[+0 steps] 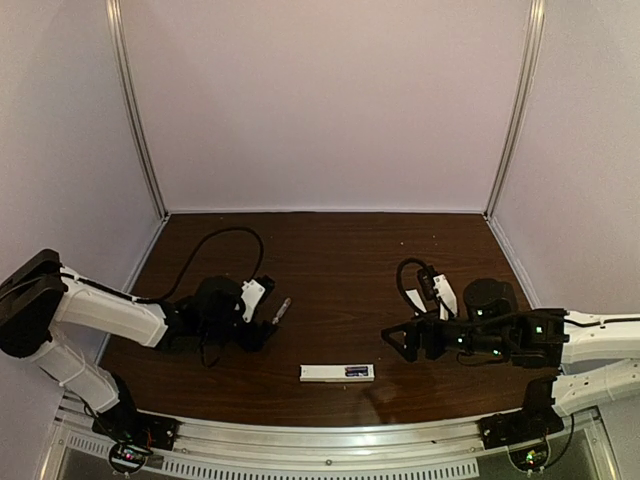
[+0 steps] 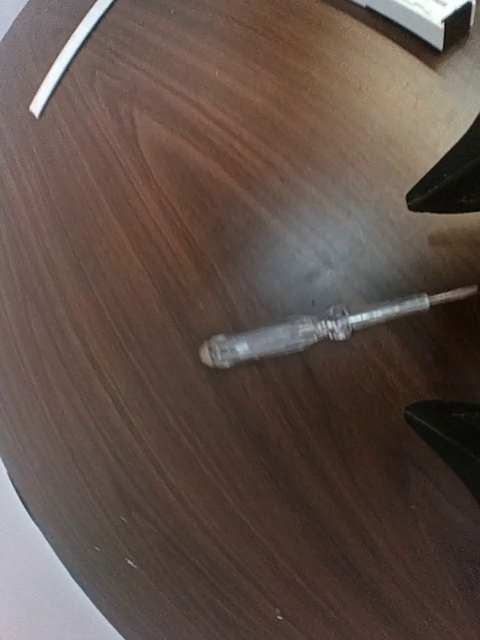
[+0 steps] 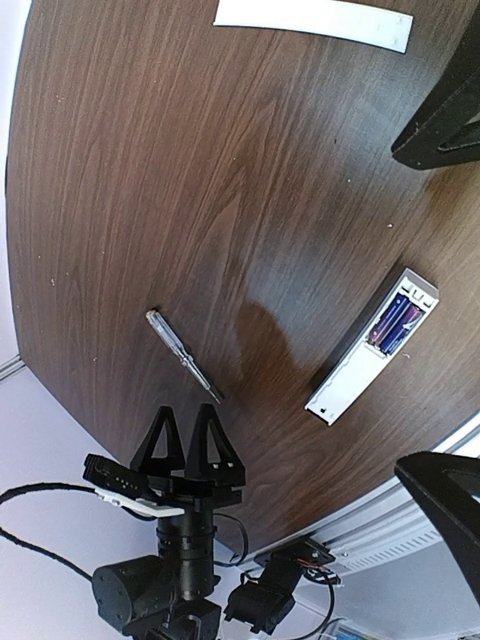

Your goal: Unload the batteries from the remote control

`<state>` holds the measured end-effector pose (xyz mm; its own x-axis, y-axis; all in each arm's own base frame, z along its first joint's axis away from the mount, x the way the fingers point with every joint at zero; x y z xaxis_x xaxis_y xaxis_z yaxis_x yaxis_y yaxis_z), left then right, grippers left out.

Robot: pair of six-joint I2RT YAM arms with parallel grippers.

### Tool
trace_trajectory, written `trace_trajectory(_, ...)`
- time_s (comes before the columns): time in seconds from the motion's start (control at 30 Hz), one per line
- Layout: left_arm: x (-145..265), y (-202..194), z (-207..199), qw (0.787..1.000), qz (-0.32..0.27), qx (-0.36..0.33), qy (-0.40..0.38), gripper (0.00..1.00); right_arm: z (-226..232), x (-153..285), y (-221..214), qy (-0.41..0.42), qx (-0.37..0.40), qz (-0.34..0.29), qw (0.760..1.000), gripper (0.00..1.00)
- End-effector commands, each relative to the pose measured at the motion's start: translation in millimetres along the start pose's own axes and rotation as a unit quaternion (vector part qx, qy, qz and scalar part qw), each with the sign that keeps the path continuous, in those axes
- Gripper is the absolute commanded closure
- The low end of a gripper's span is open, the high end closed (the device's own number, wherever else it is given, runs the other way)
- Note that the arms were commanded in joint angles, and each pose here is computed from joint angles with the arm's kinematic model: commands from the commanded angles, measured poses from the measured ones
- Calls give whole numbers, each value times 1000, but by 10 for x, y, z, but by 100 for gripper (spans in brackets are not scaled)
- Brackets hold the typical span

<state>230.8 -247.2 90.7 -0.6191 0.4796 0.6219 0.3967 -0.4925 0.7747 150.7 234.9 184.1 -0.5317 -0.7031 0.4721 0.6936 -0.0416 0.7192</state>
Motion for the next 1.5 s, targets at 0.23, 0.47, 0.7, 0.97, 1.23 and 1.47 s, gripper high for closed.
trace_trajectory(0.23, -189, -232, 207, 999, 39, 38, -3, 40, 57, -127, 85, -14, 2, 6, 1000, 0)
trace_trajectory(0.47, -331, -310, 147, 998, 44, 33, -21, 45, 16, -226, 15, -23, -3, 17, 1000, 0)
trace_trajectory(0.7, -434, -212, 87, 998, 38, 26, -43, 50, -30, -254, -34, -31, -1, 21, 999, 0)
trace_trajectory(0.97, -637, -215, 105, 998, 56, 12, -29, 73, -66, -210, -49, -33, -9, 14, 999, 0)
trace_trajectory(1.23, -522, -72, 67, 999, 20, -14, -48, 100, -47, -162, -7, -26, -23, 1, 999, 0)
trace_trajectory(1.47, -282, 112, -36, 993, -57, -35, -94, 100, -37, -111, 34, -20, -43, -13, 999, 0)
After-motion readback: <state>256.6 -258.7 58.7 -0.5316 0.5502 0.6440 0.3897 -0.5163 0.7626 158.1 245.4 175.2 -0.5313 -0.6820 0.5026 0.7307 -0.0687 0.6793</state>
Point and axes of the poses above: each gripper's point midway between its finger pads, its own x axis back along the fingers, its own z axis along the line the jaws close on, y = z × x, the point moved 5 cm from there along x, back along the fingers, and after that the axes turned 6 degrees about -x, right-handed, at the moved point
